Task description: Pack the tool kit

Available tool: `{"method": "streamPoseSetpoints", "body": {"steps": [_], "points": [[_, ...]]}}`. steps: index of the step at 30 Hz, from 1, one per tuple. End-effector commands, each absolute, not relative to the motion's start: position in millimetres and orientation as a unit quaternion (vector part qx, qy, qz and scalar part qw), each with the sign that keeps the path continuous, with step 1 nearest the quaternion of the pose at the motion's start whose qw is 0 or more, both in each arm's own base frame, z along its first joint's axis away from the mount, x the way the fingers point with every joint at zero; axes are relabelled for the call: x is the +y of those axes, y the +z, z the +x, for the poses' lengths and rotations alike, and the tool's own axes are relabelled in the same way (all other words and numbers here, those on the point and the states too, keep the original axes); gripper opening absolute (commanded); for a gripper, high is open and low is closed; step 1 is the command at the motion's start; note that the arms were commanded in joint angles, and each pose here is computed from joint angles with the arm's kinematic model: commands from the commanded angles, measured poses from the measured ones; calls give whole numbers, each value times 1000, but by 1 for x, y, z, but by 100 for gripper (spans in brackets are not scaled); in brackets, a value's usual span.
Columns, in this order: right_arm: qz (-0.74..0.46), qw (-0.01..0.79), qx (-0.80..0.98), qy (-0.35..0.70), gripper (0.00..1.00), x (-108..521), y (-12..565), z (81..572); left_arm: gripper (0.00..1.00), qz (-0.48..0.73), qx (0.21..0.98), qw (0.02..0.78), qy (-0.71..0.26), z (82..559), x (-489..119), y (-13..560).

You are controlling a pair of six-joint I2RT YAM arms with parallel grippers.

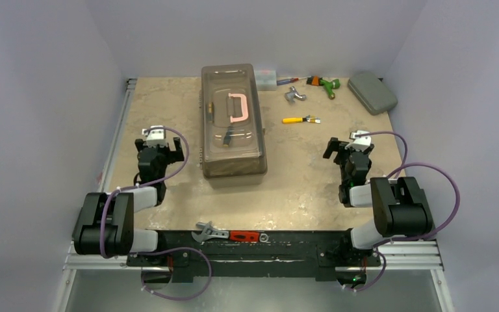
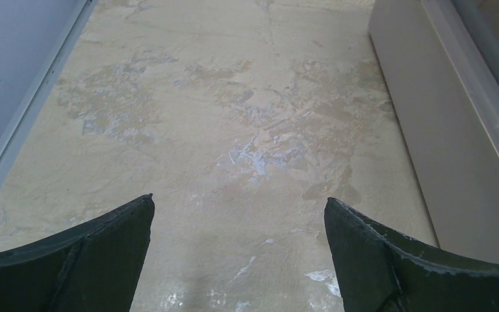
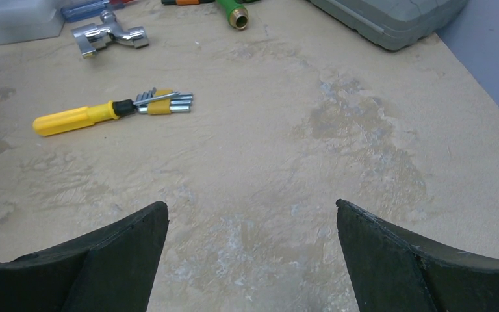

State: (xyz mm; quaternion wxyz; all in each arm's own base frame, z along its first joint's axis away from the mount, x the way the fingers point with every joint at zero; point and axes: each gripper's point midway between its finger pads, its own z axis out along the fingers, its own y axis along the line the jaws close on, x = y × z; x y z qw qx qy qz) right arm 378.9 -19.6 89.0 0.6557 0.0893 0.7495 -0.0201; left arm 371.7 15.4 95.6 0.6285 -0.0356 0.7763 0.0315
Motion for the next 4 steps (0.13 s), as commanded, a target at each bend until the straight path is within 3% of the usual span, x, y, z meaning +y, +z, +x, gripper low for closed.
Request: {"method": "streamPoseSetpoints", "body": {"steps": [1,4], "points": [[78,676,733,-20,99,-18,105,386,100,5,757,653,13,384,3,117],[76,676,733,-20,99,-17,106,387,100,4,756,655,14,382,3,117]]}}
